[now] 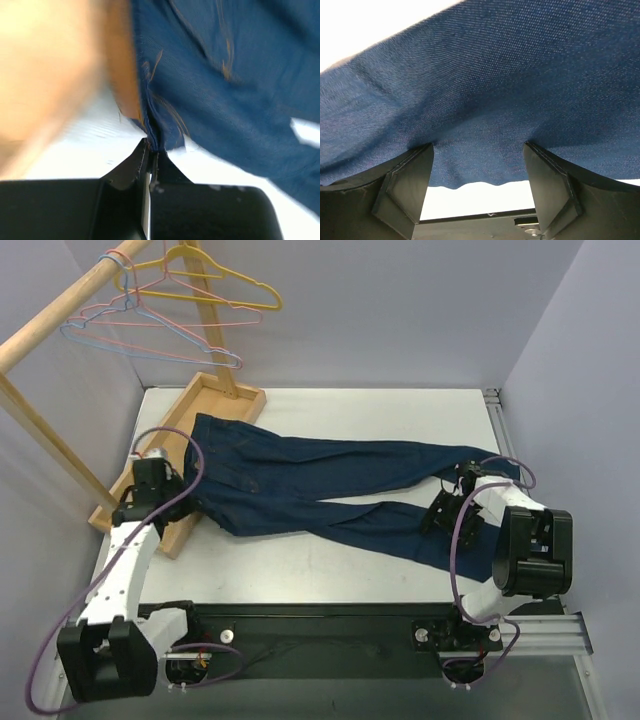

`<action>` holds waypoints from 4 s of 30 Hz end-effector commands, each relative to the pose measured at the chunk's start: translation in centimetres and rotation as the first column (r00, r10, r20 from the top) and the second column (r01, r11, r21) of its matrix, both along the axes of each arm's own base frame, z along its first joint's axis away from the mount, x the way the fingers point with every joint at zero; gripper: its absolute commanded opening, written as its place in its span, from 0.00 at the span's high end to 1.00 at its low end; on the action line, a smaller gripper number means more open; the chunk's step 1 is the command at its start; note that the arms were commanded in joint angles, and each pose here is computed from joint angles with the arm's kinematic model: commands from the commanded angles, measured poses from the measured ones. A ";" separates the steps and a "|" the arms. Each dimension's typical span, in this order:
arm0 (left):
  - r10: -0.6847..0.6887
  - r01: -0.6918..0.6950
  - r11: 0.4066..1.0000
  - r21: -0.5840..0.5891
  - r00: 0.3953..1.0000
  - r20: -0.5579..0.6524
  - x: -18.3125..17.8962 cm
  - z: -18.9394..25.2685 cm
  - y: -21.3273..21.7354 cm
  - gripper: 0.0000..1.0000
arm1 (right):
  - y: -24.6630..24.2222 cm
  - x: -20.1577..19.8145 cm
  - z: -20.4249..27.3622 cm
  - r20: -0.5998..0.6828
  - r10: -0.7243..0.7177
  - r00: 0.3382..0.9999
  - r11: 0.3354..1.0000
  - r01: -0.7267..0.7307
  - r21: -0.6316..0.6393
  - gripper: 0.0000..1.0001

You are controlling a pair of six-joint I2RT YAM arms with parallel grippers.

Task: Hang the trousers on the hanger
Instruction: Flatten out the trousers at the center of the board.

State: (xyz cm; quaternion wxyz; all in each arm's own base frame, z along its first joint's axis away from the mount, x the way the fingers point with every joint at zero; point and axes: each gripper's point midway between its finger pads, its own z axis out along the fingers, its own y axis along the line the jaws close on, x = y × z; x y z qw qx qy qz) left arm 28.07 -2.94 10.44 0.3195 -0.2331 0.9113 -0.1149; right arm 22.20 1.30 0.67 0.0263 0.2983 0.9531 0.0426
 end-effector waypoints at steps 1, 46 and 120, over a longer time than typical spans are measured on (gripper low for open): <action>0.129 -0.148 0.978 0.148 0.983 0.132 -1.3 7.5 6.0 1.00 | -1.2 0.0 -0.6 -0.046 -0.046 0.998 0.998 0.044 -0.045 0.26; 0.217 -0.228 0.958 0.175 0.973 0.084 -1.8 6.5 8.6 1.00 | -5.2 8.1 2.5 0.078 -0.258 0.963 0.966 0.259 0.004 1.00; 0.366 -0.368 0.930 0.017 0.927 0.077 -1.9 4.1 13.8 1.00 | -3.4 -0.3 1.0 -0.133 0.184 0.974 0.885 -0.223 -0.408 0.55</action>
